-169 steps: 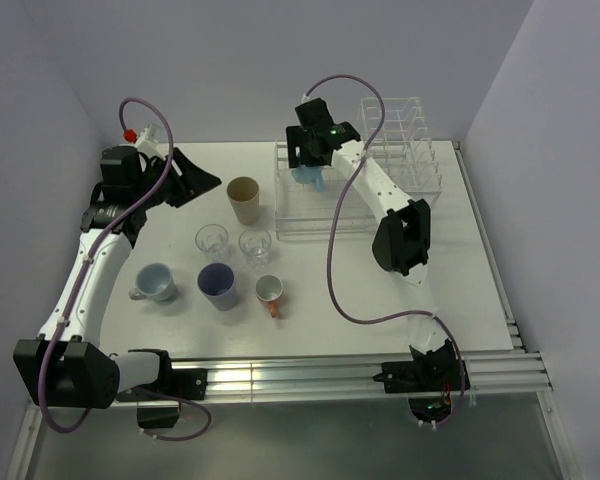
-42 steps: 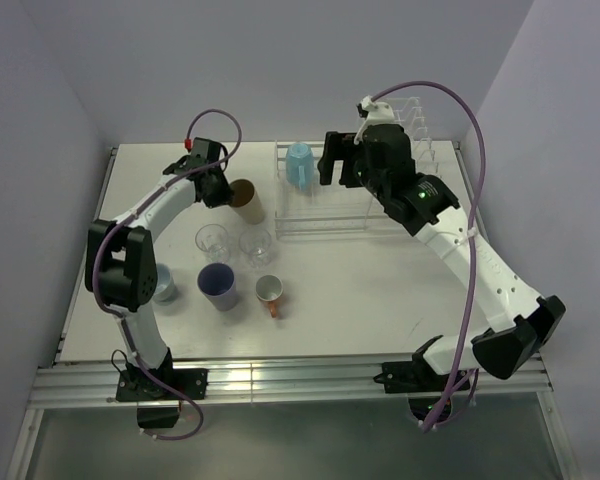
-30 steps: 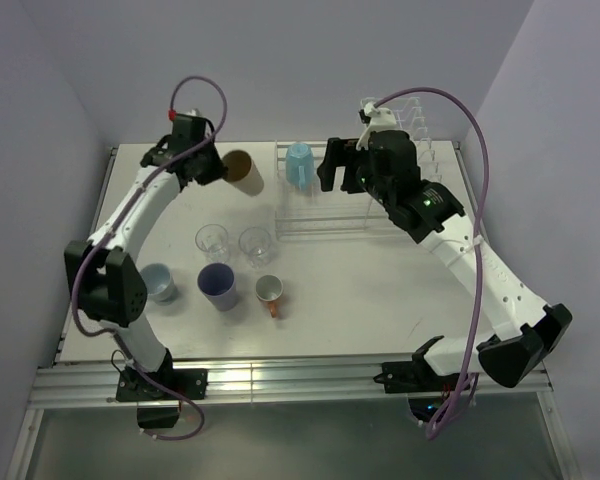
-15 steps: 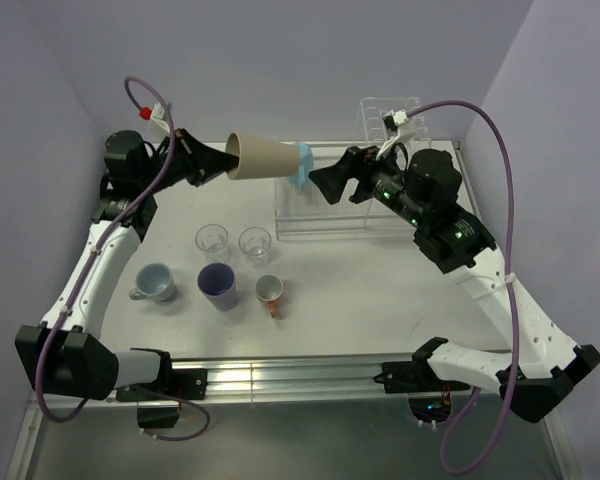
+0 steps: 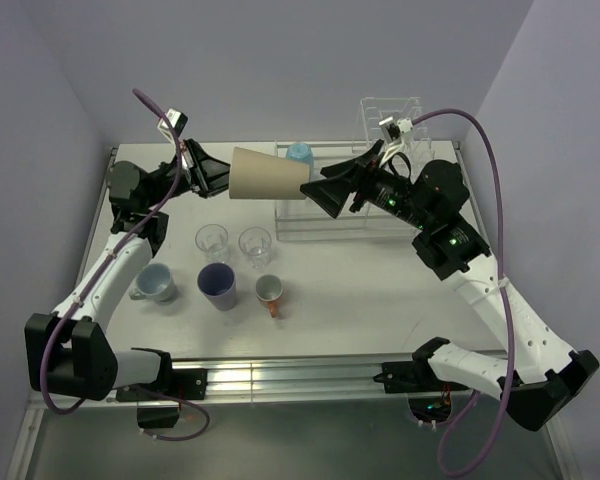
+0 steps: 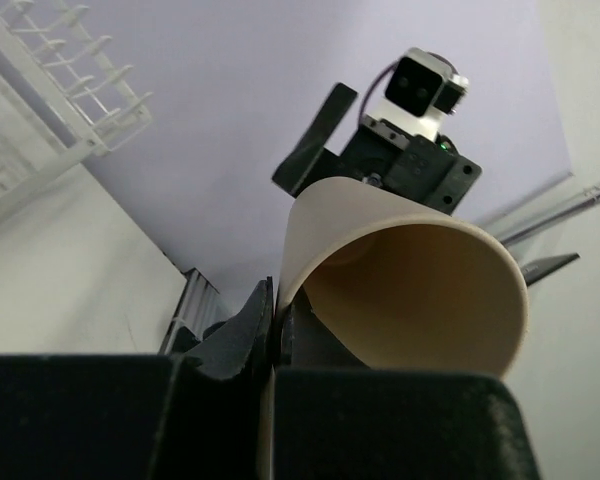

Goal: Load the cups into the dish rack

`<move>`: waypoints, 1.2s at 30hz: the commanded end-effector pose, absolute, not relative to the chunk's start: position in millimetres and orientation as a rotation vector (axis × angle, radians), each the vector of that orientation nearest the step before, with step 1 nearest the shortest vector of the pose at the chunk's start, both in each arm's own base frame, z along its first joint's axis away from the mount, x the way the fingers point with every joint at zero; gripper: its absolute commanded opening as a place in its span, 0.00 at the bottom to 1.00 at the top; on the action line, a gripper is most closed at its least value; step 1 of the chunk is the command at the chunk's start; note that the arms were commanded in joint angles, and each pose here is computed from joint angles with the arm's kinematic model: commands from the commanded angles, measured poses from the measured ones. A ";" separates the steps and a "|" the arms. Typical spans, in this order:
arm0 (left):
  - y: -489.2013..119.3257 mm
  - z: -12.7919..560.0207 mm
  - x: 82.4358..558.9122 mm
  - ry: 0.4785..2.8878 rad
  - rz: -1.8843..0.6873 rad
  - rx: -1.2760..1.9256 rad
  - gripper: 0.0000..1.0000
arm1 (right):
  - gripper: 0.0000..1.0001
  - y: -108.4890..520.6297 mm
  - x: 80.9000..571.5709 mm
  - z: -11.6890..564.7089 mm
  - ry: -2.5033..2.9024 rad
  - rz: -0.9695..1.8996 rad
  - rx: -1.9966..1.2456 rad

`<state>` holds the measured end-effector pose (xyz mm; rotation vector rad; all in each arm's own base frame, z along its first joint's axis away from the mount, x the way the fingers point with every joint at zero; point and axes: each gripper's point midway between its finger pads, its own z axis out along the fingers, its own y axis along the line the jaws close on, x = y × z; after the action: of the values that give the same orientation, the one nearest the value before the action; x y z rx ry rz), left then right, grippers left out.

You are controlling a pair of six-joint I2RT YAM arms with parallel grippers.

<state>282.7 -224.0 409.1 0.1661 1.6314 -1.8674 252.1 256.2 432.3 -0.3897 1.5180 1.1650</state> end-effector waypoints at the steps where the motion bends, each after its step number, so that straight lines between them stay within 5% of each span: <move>1: -226.9 429.4 253.8 1.523 -1.917 0.330 0.00 | 0.99 258.2 230.1 461.6 1.372 1.256 -0.471; 36: -244.6 432.3 263.4 1.510 -1.947 0.346 0.00 | 0.88 295.9 223.4 439.9 1.444 1.373 -0.555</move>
<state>269.4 -244.8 410.4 0.2629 1.6083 -1.9741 226.9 296.4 425.7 -0.5363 1.4940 1.3898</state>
